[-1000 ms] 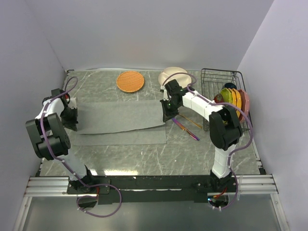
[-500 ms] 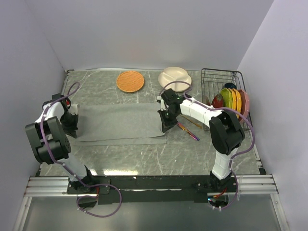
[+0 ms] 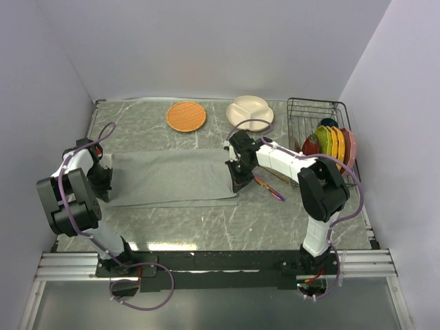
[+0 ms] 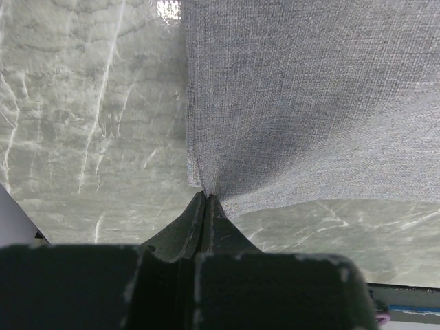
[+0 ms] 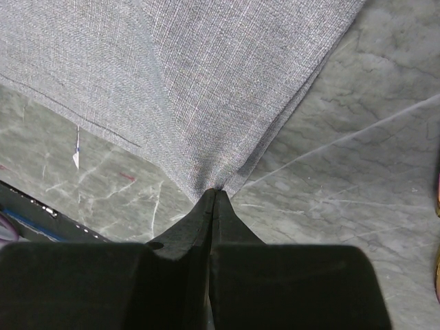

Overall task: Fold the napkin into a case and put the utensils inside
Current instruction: Smooth out the rectangle-folded napkin at the center of the board.

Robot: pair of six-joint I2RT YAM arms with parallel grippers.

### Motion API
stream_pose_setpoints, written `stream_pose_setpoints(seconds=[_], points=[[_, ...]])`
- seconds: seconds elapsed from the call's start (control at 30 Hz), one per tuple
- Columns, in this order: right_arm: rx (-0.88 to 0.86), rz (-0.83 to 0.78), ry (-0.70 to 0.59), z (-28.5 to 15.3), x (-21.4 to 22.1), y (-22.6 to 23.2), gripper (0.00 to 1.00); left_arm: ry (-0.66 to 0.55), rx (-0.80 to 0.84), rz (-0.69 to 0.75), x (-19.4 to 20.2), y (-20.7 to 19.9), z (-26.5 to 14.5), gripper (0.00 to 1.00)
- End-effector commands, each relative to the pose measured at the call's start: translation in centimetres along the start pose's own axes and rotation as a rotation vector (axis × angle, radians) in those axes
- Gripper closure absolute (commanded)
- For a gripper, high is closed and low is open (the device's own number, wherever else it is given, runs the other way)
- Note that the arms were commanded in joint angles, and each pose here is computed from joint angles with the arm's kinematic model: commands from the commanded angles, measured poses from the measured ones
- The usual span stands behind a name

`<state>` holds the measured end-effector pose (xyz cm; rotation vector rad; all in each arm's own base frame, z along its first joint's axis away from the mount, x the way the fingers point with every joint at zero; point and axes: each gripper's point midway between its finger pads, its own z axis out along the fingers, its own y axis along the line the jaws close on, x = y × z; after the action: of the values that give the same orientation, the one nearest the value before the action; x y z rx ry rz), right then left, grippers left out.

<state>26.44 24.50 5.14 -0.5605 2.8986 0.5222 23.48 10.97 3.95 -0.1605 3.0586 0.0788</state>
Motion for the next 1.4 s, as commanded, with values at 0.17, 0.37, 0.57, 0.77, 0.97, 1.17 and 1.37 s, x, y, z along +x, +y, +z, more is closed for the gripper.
stream_pose_setpoints(seconds=[0.17,0.37,0.57,0.77,0.97,1.17,1.37], points=[[0.026,-0.009,-0.029,-0.9,0.6,-0.1,1.0,-0.029,-0.043,-0.001,-0.8,1.0,0.0,0.99],[0.021,-0.007,-0.025,-0.6,0.8,-0.1,1.0,-0.022,-0.043,-0.005,-0.8,1.0,0.5,0.99],[0.027,-0.009,-0.019,-0.3,1.0,-0.3,1.0,-0.014,-0.026,-0.017,-0.8,0.6,1.0,0.99],[0.023,-0.008,-0.007,-0.1,1.0,-0.2,1.0,-0.016,-0.023,-0.029,-0.8,0.6,1.3,0.99],[0.014,-0.03,-0.001,-0.3,1.5,0.5,1.0,-0.028,-0.028,-0.025,-1.0,0.7,0.9,0.99],[0.019,-0.035,0.004,-0.1,1.7,0.6,1.0,-0.02,-0.031,-0.017,-0.6,0.7,1.0,0.99],[0.029,-0.036,0.002,-0.3,2.0,0.5,1.0,-0.024,-0.03,-0.021,-0.7,0.6,1.1,0.99]])
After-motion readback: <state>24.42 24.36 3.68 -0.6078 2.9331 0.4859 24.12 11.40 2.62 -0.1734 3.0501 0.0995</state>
